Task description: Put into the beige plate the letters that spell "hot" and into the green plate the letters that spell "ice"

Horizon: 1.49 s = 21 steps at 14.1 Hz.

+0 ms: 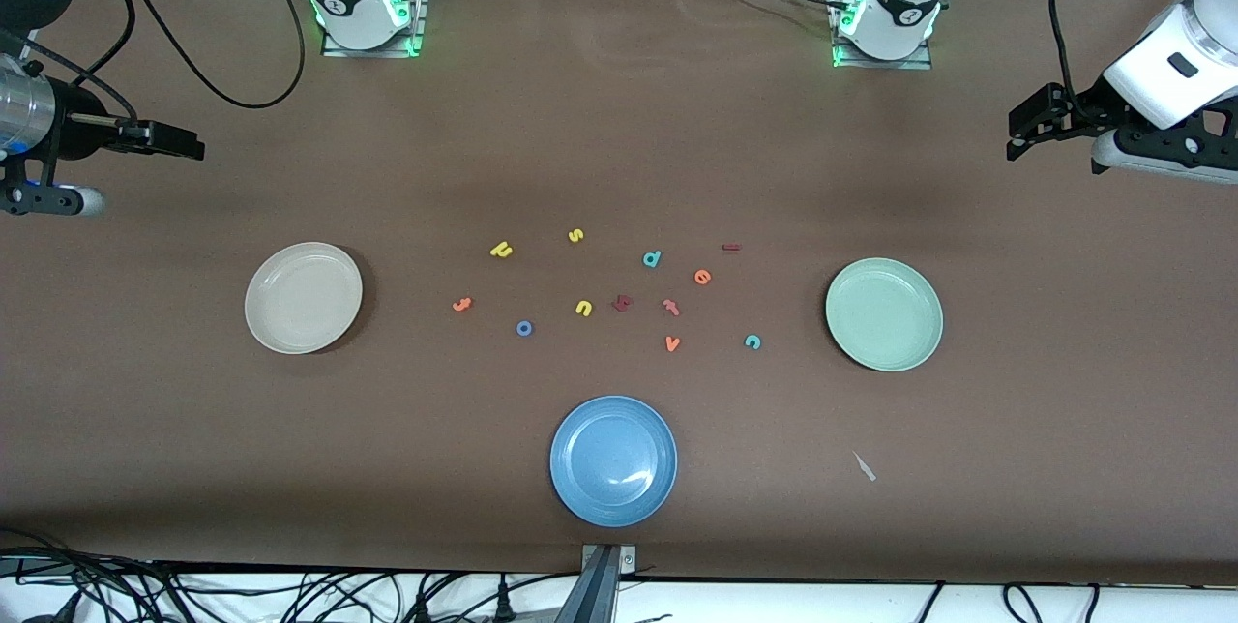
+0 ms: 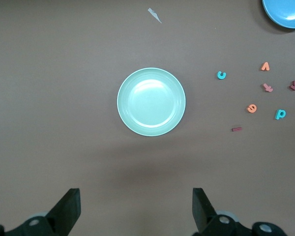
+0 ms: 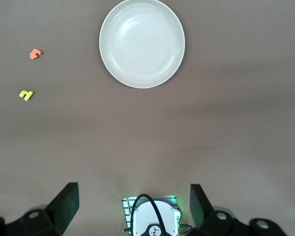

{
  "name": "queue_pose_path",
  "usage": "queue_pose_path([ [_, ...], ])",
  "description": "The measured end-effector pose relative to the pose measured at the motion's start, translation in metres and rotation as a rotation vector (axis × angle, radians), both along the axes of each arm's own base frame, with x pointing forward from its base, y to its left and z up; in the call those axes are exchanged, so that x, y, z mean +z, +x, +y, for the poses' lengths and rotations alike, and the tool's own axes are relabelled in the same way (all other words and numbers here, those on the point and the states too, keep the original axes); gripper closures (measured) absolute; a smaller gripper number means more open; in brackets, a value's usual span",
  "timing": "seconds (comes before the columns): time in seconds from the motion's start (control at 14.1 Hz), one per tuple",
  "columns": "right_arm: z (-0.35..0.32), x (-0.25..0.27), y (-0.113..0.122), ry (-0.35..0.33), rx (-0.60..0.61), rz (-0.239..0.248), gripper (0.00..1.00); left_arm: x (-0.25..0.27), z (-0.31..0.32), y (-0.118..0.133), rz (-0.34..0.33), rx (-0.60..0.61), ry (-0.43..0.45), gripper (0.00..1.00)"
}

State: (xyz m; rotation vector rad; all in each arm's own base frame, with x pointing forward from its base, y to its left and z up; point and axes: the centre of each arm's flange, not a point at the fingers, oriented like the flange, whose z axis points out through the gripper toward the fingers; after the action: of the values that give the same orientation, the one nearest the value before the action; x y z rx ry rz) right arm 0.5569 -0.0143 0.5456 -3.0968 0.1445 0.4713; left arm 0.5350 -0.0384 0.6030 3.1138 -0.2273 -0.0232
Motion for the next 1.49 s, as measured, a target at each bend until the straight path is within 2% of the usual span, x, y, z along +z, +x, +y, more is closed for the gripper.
queue_pose_path([
  [0.28, -0.001, 0.001, 0.001, -0.006, 0.002, -0.011, 0.0, 0.0, 0.0, 0.0, 0.0, 0.001, 0.0, 0.0],
  [0.5, -0.003, 0.002, 0.006, -0.021, 0.004, -0.045, 0.0, 0.0, 0.0, 0.0, 0.001, 0.001, 0.0, 0.0],
  [1.0, -0.003, 0.005, 0.011, -0.012, 0.046, -0.088, 0.0, 0.0, 0.0, -0.001, 0.009, 0.001, 0.001, 0.0],
  [1.49, -0.003, 0.006, 0.012, -0.013, 0.046, -0.098, 0.0, 0.0, 0.0, -0.001, 0.009, 0.001, 0.001, 0.0],
])
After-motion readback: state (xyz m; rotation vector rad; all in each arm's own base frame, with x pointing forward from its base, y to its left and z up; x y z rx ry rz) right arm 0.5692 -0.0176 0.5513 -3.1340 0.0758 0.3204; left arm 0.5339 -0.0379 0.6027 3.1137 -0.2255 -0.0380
